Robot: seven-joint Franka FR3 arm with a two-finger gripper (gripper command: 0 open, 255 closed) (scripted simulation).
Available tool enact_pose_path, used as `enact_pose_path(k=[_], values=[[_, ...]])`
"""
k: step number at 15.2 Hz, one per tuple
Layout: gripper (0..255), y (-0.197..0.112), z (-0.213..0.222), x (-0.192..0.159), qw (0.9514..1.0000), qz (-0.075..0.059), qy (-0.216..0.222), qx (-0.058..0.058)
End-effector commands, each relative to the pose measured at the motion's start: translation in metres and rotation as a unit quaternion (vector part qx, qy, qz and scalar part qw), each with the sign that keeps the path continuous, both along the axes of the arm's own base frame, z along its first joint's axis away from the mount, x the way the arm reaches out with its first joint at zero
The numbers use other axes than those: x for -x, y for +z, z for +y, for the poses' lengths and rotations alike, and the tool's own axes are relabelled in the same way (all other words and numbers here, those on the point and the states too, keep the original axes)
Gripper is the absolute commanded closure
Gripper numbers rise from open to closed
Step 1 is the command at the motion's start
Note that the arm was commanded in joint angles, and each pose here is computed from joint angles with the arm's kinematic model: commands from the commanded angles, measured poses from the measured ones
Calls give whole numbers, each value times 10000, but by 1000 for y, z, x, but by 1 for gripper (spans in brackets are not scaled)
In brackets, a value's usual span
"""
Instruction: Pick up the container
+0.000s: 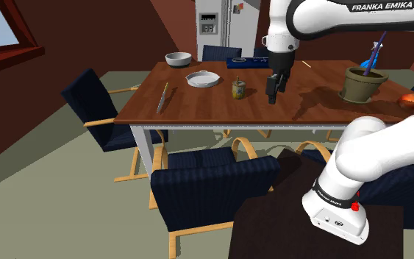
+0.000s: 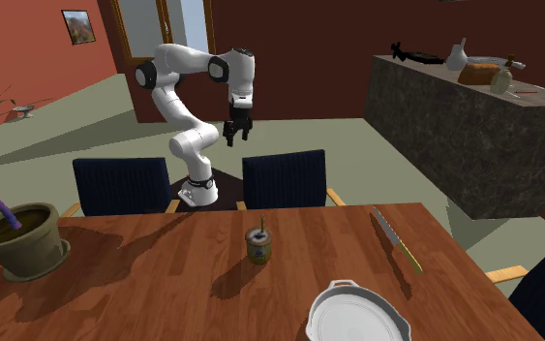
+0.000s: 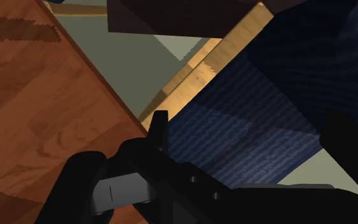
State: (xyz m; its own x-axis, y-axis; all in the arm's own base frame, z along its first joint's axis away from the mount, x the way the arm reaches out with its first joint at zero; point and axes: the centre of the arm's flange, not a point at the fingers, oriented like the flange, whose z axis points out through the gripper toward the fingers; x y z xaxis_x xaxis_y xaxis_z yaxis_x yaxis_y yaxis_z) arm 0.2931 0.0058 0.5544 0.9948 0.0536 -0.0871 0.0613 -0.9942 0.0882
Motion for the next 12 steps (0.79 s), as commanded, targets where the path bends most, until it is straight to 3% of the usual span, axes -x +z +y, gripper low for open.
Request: enact_pose_path(k=[1, 12], values=[[0, 0, 0, 0, 10000, 0, 0, 0], [0, -29, -97, -103, 9995, -147, 250, -155]])
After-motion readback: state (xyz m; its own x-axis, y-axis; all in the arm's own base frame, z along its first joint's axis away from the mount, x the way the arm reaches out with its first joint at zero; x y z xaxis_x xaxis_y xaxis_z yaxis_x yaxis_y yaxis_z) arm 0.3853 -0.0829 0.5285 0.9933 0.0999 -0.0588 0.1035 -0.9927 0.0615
